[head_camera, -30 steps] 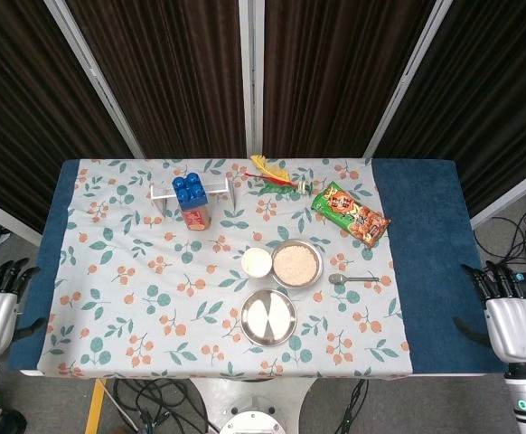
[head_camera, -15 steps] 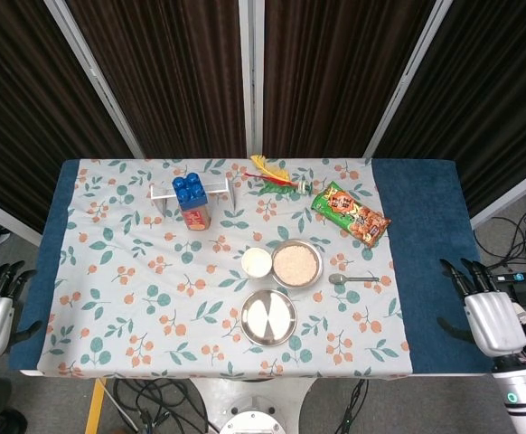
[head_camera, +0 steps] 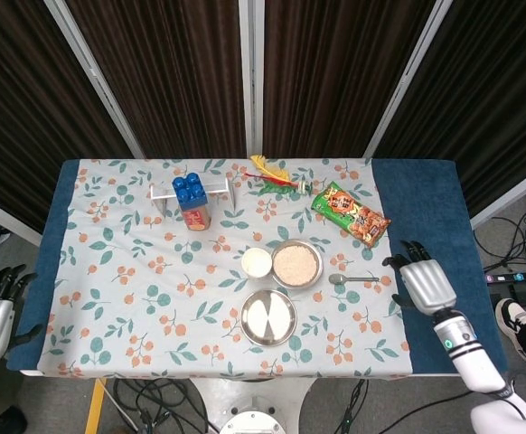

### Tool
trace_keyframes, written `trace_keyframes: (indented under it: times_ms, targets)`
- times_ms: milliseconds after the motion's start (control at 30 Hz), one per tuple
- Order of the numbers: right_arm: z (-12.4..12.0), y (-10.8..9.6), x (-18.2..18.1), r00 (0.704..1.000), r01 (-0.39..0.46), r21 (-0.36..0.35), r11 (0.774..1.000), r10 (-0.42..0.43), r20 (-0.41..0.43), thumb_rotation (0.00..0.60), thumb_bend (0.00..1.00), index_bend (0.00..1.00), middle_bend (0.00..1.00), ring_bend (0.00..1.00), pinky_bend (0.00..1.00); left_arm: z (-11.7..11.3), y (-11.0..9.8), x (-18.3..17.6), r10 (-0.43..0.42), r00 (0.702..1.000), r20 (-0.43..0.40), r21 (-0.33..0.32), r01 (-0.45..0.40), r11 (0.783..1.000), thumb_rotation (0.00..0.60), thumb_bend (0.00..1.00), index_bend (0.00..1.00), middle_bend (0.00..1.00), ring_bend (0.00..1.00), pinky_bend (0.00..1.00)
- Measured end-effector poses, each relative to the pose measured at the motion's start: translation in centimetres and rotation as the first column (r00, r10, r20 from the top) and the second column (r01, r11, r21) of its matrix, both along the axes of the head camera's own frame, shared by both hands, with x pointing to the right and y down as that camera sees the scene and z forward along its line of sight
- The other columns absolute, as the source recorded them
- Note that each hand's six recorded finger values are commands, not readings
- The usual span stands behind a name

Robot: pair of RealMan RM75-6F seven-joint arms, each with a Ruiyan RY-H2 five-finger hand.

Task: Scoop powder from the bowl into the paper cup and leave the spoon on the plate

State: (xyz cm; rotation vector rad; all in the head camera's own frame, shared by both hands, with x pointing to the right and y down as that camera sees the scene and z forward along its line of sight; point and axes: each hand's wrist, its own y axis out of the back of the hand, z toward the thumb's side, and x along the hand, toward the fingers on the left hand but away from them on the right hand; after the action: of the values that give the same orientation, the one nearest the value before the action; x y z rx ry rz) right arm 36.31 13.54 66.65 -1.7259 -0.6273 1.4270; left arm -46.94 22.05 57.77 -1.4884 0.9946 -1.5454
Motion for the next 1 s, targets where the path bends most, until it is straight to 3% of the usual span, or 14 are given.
trace_keyframes:
  times_ms: [233,433,1000]
  targets:
    - [4.5,-0.8,-1.7,0.999,0.016,-0.042,0.999,-0.017,-0.040,0.600,0.14,0.37,0.41,0.10,0.09,0.2,0.0,0.0,0.003,1.000,-0.001,-0.007,-0.003,1.000,0.600,0.01,0.27,0.22,0.13,0.10]
    - [6.8,-1.3,-2.8,0.999,0.017,-0.068,0.998,-0.020,-0.048,0.600,0.15,0.42,0.44,0.12,0.09,0.3,-0.1,-0.1,0.000,1.000,0.000,-0.009,0.000,1.000,0.600,0.01,0.27,0.22,0.13,0.10]
    - [9.4,-1.1,-4.0,0.998,0.035,-0.120,0.992,-0.042,-0.055,0.600,0.20,0.49,0.48,0.16,0.09,0.5,-0.1,-0.4,-0.011,1.000,-0.005,-0.009,0.011,1.000,0.600,0.01,0.27,0.22,0.13,0.10]
